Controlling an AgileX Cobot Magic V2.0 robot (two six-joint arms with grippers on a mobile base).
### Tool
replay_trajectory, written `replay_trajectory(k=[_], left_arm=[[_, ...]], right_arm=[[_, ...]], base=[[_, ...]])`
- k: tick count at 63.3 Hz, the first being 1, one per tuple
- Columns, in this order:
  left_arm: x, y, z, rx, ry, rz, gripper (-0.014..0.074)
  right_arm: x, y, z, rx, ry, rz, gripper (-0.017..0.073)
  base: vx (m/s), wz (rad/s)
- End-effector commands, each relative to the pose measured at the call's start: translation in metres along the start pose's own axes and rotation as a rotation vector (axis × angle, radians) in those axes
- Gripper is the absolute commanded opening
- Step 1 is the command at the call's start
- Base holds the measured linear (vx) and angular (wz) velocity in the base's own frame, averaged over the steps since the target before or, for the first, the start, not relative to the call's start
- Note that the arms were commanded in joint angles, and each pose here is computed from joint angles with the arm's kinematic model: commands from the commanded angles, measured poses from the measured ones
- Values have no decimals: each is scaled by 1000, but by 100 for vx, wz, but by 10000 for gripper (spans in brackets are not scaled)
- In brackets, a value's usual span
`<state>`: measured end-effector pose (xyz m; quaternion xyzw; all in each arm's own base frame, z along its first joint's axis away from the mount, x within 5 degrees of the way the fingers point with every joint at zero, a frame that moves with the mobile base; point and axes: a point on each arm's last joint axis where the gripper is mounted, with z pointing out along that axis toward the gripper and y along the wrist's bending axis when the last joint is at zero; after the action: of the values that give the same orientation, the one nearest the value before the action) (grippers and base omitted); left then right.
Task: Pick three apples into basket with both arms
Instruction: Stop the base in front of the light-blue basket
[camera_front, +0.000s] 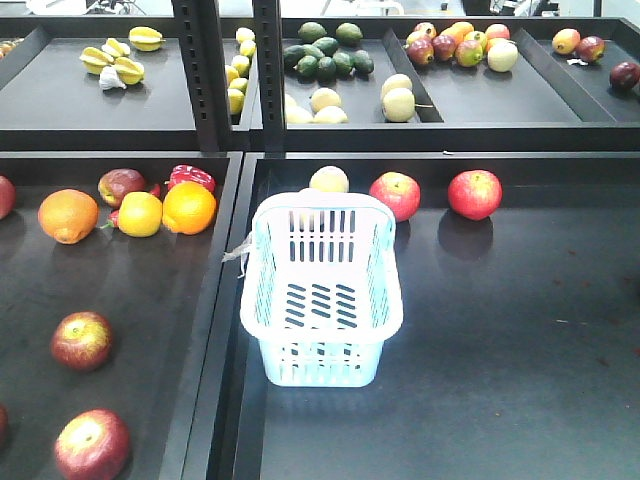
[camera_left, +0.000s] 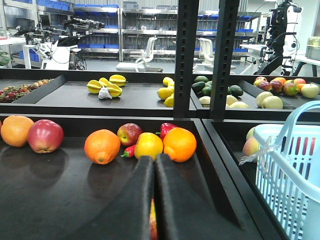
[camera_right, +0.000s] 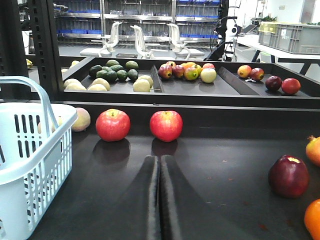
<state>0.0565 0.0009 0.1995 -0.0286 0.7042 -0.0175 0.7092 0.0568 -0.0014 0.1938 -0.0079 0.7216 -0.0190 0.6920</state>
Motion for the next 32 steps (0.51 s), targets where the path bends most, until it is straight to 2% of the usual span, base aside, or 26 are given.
replay_trajectory(k=[1,32], left_arm=[[1,0,0,2,-61,-8,-6],[1,0,0,2,-61,-8,-6]], right_arm=[[-2,0,0,0,-67,-14,-5],[-2,0,0,0,-68,-14,-5]], base=[[0,0],[0,0]])
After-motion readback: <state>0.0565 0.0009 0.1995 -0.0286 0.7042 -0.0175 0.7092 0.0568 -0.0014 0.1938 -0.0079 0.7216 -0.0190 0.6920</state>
